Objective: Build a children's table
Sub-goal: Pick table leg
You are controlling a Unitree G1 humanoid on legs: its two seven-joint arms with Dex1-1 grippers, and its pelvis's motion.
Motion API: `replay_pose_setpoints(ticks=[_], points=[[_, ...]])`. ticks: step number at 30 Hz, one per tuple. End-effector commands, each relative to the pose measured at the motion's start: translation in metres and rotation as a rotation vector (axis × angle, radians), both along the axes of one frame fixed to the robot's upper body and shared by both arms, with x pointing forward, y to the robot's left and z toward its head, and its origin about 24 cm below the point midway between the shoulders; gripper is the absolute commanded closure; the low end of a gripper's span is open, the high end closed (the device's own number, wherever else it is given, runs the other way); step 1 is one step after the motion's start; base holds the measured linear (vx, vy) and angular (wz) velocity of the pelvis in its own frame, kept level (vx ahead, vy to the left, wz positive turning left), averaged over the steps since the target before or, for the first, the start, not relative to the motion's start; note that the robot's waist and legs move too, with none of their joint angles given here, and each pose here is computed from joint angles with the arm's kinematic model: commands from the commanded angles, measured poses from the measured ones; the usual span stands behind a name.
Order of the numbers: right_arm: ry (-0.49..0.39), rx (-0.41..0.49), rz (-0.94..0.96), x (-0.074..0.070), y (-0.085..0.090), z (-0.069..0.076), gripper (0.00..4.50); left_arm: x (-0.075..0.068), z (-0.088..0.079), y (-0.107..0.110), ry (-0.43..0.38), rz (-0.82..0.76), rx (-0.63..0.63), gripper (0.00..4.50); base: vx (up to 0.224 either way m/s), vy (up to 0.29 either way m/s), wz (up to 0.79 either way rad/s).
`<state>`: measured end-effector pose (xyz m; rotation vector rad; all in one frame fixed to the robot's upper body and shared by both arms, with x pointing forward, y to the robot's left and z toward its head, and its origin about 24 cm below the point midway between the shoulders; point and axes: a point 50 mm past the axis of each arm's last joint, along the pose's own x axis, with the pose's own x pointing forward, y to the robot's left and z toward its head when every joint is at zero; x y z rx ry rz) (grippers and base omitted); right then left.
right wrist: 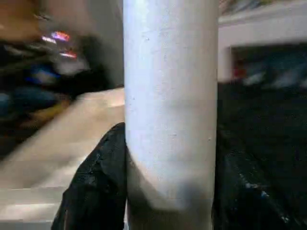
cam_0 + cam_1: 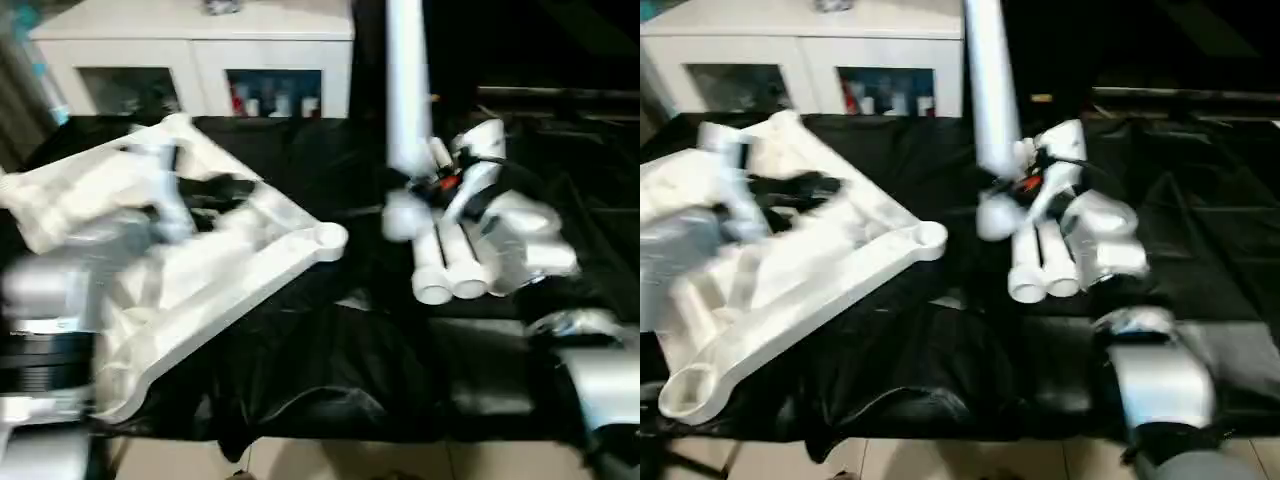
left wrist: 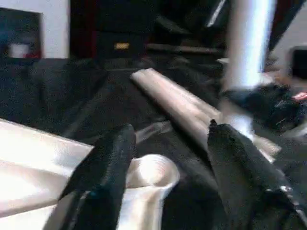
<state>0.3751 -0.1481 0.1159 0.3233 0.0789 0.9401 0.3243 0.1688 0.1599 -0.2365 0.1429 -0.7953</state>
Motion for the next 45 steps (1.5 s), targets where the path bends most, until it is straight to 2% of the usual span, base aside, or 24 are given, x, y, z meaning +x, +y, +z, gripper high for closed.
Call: replay_pose_setpoints(ticks=[1, 2, 3, 5, 6, 10, 11, 16, 17, 26, 28, 29, 31, 33, 34, 36, 38, 41, 43, 45], points=[[0.017, 0.112, 0.106, -0.004, 0.007, 0.011, 2.64, -0.006, 0.017, -0.021, -0.052, -0.134, -0.07, 1.33, 0.0, 0.0, 0.0], [0.09, 0.205, 0.257, -0.015, 0.016, 0.01, 2.64, -0.009, 0.021, -0.046, -0.049, -0.262, -0.162, 1.24, 0.0, 0.0, 0.0], [0.105, 0.225, 0.295, -0.018, 0.018, 0.01, 2.64, -0.009, 0.021, -0.051, -0.044, -0.28, -0.174, 1.19, 0.0, 0.0, 0.0], [0.126, 0.245, 0.381, -0.026, 0.023, 0.012, 2.64, -0.003, 0.018, -0.064, -0.012, -0.297, -0.178, 1.07, 0.0, 0.0, 0.0], [0.126, 0.245, 0.381, -0.026, 0.023, 0.012, 2.64, -0.003, 0.018, -0.064, -0.012, -0.297, -0.178, 0.83, 0.0, 0.0, 0.0], [0.145, 0.269, 0.464, -0.033, 0.028, 0.019, 2.64, 0.002, 0.017, -0.08, 0.026, -0.326, -0.188, 0.62, 0.0, 0.0, 0.0], [0.158, 0.269, 0.509, -0.038, 0.031, 0.023, 2.64, 0.003, 0.017, -0.09, 0.041, -0.359, -0.198, 0.38, 0.0, 0.0, 0.0], [0.176, 0.249, 0.566, -0.046, 0.034, 0.026, 2.64, 0.0, 0.022, -0.103, 0.049, -0.436, -0.247, 0.17, 0.0, 0.0, 0.0], [0.179, 0.244, 0.572, -0.048, 0.034, 0.027, 2.64, -0.001, 0.022, -0.106, 0.05, -0.448, -0.255, 0.0, 0.0, 0.0, 0.0], [0.178, 0.219, 0.561, -0.05, 0.033, 0.032, 2.64, 0.005, 0.025, -0.107, 0.033, -0.394, -0.257, 0.0, 0.0, 0.0, 0.0], [0.166, 0.202, 0.547, -0.05, 0.033, 0.033, 2.64, 0.007, 0.025, -0.106, 0.03, -0.353, -0.231, 0.34, 0.0, 0.0, 0.0], [0.155, 0.186, 0.533, -0.049, 0.034, 0.033, 2.64, 0.011, 0.024, -0.104, 0.02, -0.29, -0.184, 0.34, 0.0, 0.0, 0.0], [0.114, 0.137, 0.472, -0.046, 0.038, 0.034, 2.64, 0.024, 0.022, -0.098, -0.043, -0.086, 0.032, 0.57, 0.0, 0.0, 0.0], [0.106, 0.128, 0.453, -0.045, 0.039, 0.035, 2.64, 0.026, 0.022, -0.096, -0.054, -0.053, 0.061, 0.66, 0.0, 0.0, 0.0], [0.09, 0.072, 0.386, -0.042, 0.041, 0.035, 2.65, 0.029, 0.024, -0.092, -0.036, 0.039, 0.083, 0.71, 0.0, 0.0, 0.0], [0.075, 0.018, 0.308, -0.04, 0.046, 0.035, 2.65, 0.033, 0.028, -0.087, -0.052, 0.162, 0.127, 0.72, 0.0, 0.0, 0.0], [0.068, 0.007, 0.291, -0.04, 0.05, 0.035, 2.65, 0.033, 0.029, -0.086, -0.039, 0.19, 0.103, 0.73, 0.0, 0.0, 0.0], [0.047, -0.02, 0.259, -0.043, 0.06, 0.035, 2.65, 0.031, 0.027, -0.091, 0.004, 0.199, 0.034, 1.11, 0.0, 0.0, 0.0], [0.039, -0.034, 0.248, -0.043, 0.062, 0.034, 2.65, 0.031, 0.026, -0.092, 0.006, 0.212, 0.03, 1.17, 0.0, 0.0, 0.0], [0.019, -0.082, 0.211, -0.041, 0.065, 0.033, 2.65, 0.03, 0.027, -0.095, 0.01, 0.218, 0.006, 1.45, 0.0, 0.0, 0.0]])
